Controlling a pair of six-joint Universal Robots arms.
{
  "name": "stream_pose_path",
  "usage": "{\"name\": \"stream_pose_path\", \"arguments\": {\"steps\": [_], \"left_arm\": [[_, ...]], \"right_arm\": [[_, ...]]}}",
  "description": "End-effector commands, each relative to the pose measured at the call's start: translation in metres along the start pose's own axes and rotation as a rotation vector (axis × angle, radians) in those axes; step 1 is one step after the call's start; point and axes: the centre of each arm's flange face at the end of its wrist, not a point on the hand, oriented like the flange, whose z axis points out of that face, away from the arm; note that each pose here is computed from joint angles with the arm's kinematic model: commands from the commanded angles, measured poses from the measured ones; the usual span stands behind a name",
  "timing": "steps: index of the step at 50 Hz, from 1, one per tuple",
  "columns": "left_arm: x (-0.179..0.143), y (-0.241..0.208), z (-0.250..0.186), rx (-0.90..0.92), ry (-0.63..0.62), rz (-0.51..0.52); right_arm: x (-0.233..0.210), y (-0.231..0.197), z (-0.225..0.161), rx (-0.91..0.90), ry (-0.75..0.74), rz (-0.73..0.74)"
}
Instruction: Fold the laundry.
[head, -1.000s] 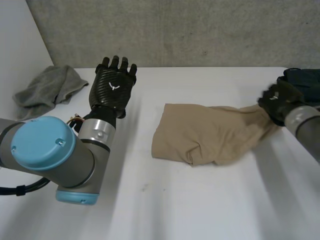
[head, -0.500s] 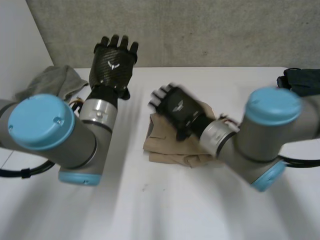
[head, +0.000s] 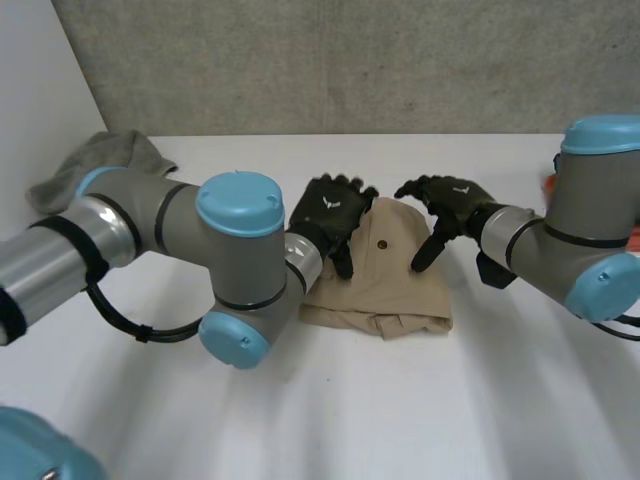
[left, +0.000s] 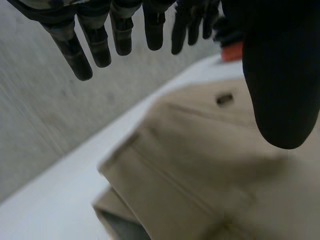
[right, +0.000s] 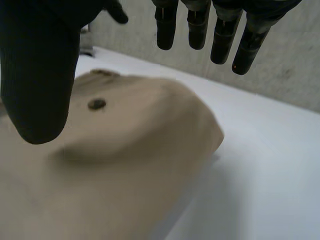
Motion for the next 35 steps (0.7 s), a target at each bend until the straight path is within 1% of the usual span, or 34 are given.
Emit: {"name": "stream_pose_path", "arguments": {"steps": [1, 4, 8, 12, 14, 19, 20, 22, 24, 27, 30, 32, 35], "left_arm": [[-0.003, 0.029, 0.004, -0.18, 0.003, 0.008], [-0.007, 0.035, 0.004, -0.215, -0.009, 0.015], [-0.011, 0.042, 0.005, -0.245, -0.014, 0.066], [-0.011, 0.04, 0.003, -0.247, -0.007, 0.109], [-0.011, 0.034, 0.002, -0.236, -0.007, 0.111], [-0.018, -0.008, -0.009, -0.144, -0.025, 0.096], [-0.021, -0.022, -0.014, -0.117, -0.031, 0.088], [-0.022, -0.037, -0.02, -0.085, -0.036, 0.078], [-0.027, -0.059, -0.032, -0.032, -0.049, 0.065], [-0.031, -0.08, -0.046, 0.026, -0.053, 0.047], [-0.031, -0.098, -0.059, 0.082, -0.028, 0.043], [-0.032, -0.116, -0.075, 0.133, 0.022, 0.045], [-0.031, -0.128, -0.09, 0.17, 0.095, 0.05]], "right_arm": [[0.005, 0.031, 0.018, -0.089, 0.007, -0.072], [0.01, 0.041, 0.021, -0.119, 0.046, -0.162], [0.016, 0.044, 0.022, -0.142, 0.103, -0.262], [0.015, 0.039, 0.019, -0.138, 0.121, -0.324], [0.015, 0.033, 0.017, -0.125, 0.125, -0.333], [0.011, 0.002, 0.0, -0.045, 0.151, -0.353], [0.01, -0.002, -0.003, -0.029, 0.153, -0.358], [0.007, -0.01, -0.011, 0.006, 0.16, -0.366], [-0.001, -0.018, -0.022, 0.072, 0.166, -0.383], [-0.016, -0.02, -0.04, 0.159, 0.174, -0.41], [-0.024, -0.018, -0.056, 0.22, 0.204, -0.428], [-0.029, -0.012, -0.07, 0.27, 0.234, -0.44], [-0.039, 0.006, -0.083, 0.296, 0.222, -0.443]]}}
